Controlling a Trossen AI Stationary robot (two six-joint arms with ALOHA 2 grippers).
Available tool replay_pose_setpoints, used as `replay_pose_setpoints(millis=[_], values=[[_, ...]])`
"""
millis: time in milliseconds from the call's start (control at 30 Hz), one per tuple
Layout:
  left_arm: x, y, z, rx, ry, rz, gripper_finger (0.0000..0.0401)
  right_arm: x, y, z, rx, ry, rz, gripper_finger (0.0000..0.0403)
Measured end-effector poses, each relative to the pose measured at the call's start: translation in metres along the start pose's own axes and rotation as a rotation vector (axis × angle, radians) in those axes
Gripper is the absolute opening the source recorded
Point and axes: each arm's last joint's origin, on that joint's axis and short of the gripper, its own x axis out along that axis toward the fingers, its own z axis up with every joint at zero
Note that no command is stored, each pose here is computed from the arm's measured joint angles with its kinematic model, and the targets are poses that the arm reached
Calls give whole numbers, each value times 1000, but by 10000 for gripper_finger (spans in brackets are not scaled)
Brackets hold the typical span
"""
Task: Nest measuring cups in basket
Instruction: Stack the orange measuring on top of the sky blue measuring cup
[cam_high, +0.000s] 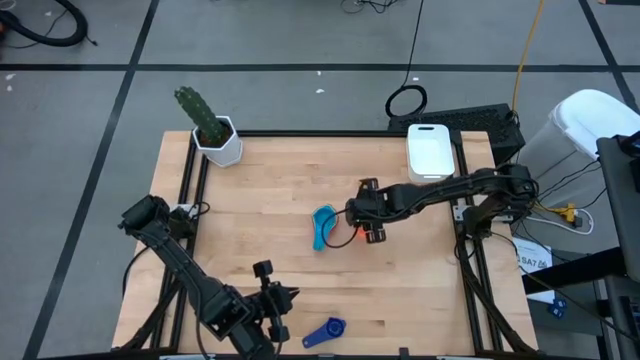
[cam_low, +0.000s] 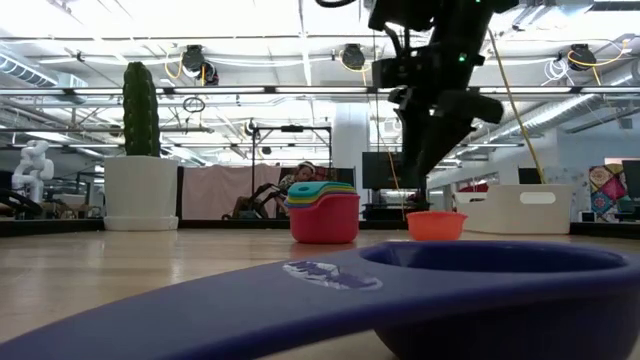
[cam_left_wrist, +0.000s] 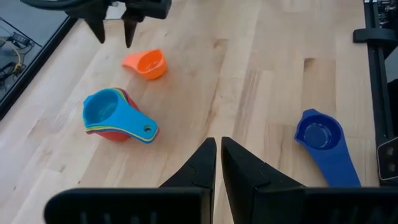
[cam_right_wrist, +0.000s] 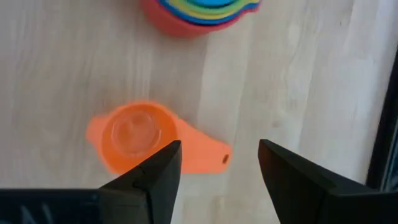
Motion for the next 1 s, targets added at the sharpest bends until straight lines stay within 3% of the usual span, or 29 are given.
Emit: replay_pose_setpoints(millis=[167,333,633,1000], values=[[0,0,0,-4,0,-1,30,5,1,-6,185,31,49,203],[0,0,0,-5,-1,-1,30,11,8,-23,339,165,60,203],[0,0,0,1,-2,-2,30,39,25,-55,445,279,111,203],[0,0,0,3,-1,-1,31,29,20,-44,460,259,129,203]])
